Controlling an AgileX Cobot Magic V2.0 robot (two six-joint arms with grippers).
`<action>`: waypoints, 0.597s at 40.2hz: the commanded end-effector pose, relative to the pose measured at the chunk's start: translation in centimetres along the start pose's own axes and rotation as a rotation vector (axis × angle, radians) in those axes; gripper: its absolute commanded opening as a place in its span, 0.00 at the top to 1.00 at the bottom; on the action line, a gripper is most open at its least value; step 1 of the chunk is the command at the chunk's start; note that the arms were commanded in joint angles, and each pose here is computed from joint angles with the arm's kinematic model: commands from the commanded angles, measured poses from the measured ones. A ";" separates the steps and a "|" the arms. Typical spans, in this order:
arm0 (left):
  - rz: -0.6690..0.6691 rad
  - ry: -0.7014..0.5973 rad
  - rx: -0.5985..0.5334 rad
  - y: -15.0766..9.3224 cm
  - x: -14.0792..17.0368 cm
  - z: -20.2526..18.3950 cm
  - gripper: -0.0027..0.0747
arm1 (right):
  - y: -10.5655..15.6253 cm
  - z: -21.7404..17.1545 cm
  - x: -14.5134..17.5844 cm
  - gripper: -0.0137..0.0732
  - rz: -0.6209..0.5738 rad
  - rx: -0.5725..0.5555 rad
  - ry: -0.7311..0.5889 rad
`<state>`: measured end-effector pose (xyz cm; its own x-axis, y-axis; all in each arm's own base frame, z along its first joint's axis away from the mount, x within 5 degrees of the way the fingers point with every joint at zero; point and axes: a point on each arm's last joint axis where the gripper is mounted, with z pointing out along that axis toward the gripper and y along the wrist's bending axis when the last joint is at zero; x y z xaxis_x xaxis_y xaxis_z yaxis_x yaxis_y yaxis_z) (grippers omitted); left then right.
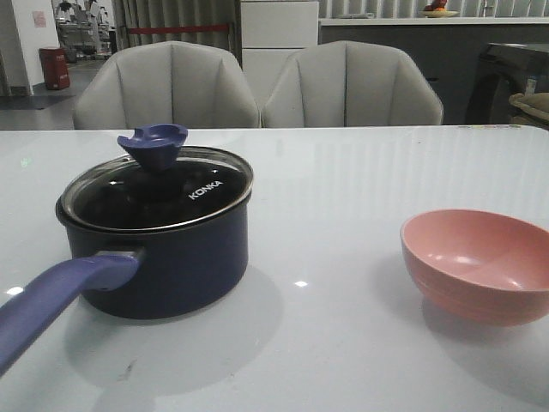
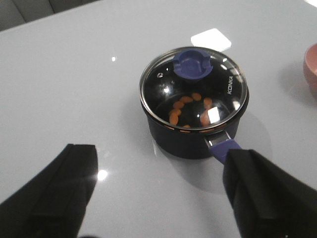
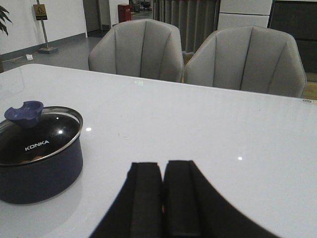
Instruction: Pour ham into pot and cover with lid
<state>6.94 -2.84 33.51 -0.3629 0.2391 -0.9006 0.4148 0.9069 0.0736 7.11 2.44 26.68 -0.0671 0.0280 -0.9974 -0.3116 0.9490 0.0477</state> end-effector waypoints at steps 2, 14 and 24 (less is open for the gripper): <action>-0.003 -0.205 -0.002 -0.1 1.0 -1.7 0.25 | -0.2 -0.1 -1.5 0.68 0.000 0.023 -0.095; -0.118 -0.271 0.015 -0.4 6.4 -1.7 0.77 | -0.2 -0.1 -1.5 0.68 0.000 0.023 -0.095; -0.097 -0.334 0.002 -0.4 6.3 -1.7 0.81 | -0.2 -0.1 -1.5 0.68 0.000 0.023 -0.095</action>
<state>3.05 -1.01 26.93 -0.2022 0.0702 -0.9768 0.3860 0.9224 -0.0136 7.11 2.44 26.68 -0.0671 0.0280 -0.9974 -0.3116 0.9490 0.0477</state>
